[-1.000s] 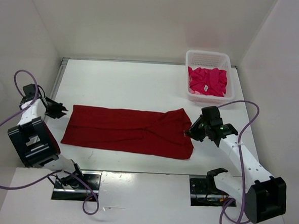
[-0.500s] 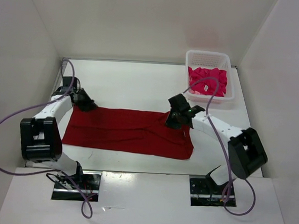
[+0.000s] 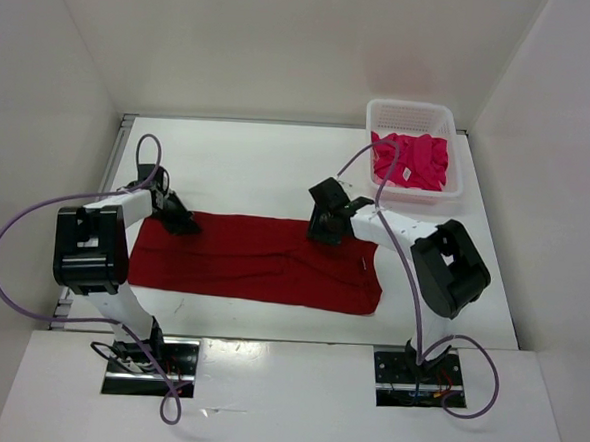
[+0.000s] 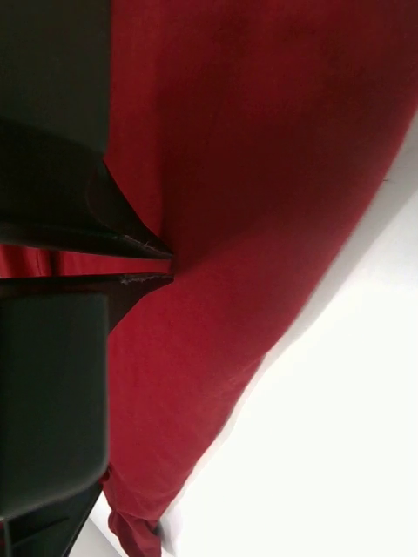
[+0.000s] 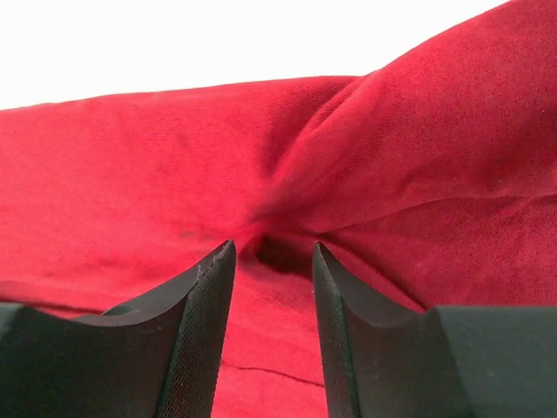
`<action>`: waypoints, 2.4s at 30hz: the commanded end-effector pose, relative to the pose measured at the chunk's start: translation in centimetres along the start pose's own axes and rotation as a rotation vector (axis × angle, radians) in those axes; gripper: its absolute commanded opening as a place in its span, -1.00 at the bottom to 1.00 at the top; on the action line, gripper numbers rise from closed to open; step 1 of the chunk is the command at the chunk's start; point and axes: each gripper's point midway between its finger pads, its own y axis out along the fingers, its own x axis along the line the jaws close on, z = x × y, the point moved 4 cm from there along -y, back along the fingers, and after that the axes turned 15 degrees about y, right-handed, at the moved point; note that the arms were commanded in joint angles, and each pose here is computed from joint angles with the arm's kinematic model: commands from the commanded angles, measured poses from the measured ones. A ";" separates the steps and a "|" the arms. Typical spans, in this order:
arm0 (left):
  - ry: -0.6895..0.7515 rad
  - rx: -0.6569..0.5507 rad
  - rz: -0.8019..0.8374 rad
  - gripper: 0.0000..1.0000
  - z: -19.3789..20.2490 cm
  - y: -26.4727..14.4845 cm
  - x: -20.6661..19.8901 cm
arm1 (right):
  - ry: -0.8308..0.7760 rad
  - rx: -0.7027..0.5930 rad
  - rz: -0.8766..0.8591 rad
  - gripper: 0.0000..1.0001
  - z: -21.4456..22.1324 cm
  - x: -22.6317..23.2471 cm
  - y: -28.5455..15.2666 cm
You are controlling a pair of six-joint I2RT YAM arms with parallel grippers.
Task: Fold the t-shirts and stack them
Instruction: Fold the other side of the tshirt into a rectangle
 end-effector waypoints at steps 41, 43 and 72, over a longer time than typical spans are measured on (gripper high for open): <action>0.026 -0.118 0.101 -0.66 -3.2 -2.8 -3.1 | -0.042 0.138 -0.160 -0.34 5.2 1.5 -8.9; 0.044 -0.114 0.096 -0.66 -2.9 -2.6 -3.6 | -0.031 0.096 -0.155 -0.63 3.2 2.0 -8.2; 0.075 -0.094 0.105 -0.66 -3.2 -1.6 -4.3 | -0.224 0.355 -0.050 -0.95 10.6 -2.1 -6.7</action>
